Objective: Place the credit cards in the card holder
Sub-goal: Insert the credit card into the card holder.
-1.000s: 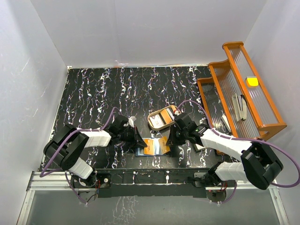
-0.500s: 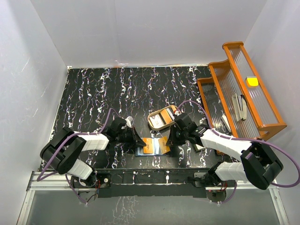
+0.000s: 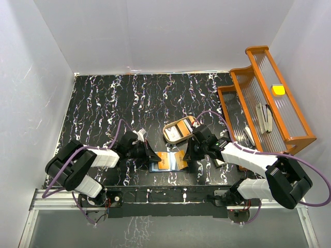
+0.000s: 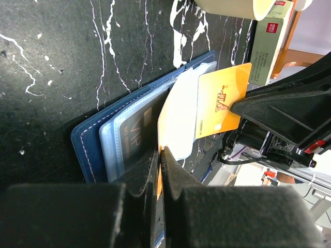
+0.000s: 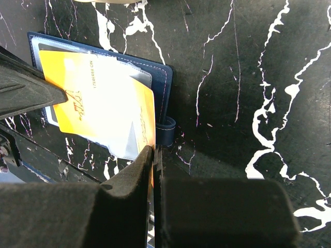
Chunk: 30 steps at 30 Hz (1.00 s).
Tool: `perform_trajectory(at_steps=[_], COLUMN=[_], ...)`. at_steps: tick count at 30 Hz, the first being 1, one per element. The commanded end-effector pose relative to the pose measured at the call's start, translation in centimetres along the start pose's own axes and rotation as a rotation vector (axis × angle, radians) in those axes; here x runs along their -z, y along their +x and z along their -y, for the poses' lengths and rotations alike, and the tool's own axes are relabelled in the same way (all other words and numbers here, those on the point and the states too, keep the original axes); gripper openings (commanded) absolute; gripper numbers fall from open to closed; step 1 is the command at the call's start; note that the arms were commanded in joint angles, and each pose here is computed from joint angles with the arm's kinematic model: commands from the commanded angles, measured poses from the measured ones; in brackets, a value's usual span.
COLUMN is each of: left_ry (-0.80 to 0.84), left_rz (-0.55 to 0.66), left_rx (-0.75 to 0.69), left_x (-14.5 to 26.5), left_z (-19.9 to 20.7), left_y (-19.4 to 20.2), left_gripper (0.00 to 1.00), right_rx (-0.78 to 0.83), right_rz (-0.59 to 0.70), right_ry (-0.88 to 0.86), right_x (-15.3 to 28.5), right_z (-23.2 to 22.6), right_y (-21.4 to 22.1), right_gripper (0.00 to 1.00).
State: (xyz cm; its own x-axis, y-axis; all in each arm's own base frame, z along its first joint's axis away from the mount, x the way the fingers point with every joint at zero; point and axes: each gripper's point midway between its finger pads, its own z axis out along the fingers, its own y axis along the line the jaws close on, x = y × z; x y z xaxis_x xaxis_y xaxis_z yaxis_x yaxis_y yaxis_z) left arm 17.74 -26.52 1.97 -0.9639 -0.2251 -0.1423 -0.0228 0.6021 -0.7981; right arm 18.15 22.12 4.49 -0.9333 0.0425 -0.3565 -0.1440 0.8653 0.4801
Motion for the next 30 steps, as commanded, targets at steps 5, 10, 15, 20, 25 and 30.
perform_trajectory(at_steps=[5, 10, 15, 20, 25, 30], left_ry=[-0.042, -0.050, -0.072, -0.047, -0.057, -0.054], left_rz=[-0.098, -0.103, -0.087, -0.074, -0.062, -0.060], left_rx=[-0.004, -0.007, -0.013, -0.013, 0.001, 0.018], left_x=[-0.6, -0.8, -0.7, -0.9, -0.9, -1.1], left_z=[-2.0, -2.0, -2.2, -1.6, -1.8, -2.0], left_y=[2.5, 2.9, 2.6, 2.3, 2.1, 2.2], left_gripper=[0.00, 0.00, 0.00, 0.00, 0.00, 0.00], right_rx=[0.019, 0.024, 0.028, 0.029, 0.032, 0.024], right_rz=[0.002, -0.004, -0.004, 0.015, 0.063, 0.073], right_ry=[0.058, 0.064, 0.063, 0.057, 0.027, 0.022], right_x=[-0.3, -0.3, -0.2, 0.1, 1.8, 2.4], right_z=[1.1, 1.3, 1.2, 0.7, -1.3, -1.3], right_y=[0.0, 0.1, 0.0, -0.7, -2.7, -2.6], right_gripper=[0.00, 0.00, 0.00, 0.00, 0.00, 0.00])
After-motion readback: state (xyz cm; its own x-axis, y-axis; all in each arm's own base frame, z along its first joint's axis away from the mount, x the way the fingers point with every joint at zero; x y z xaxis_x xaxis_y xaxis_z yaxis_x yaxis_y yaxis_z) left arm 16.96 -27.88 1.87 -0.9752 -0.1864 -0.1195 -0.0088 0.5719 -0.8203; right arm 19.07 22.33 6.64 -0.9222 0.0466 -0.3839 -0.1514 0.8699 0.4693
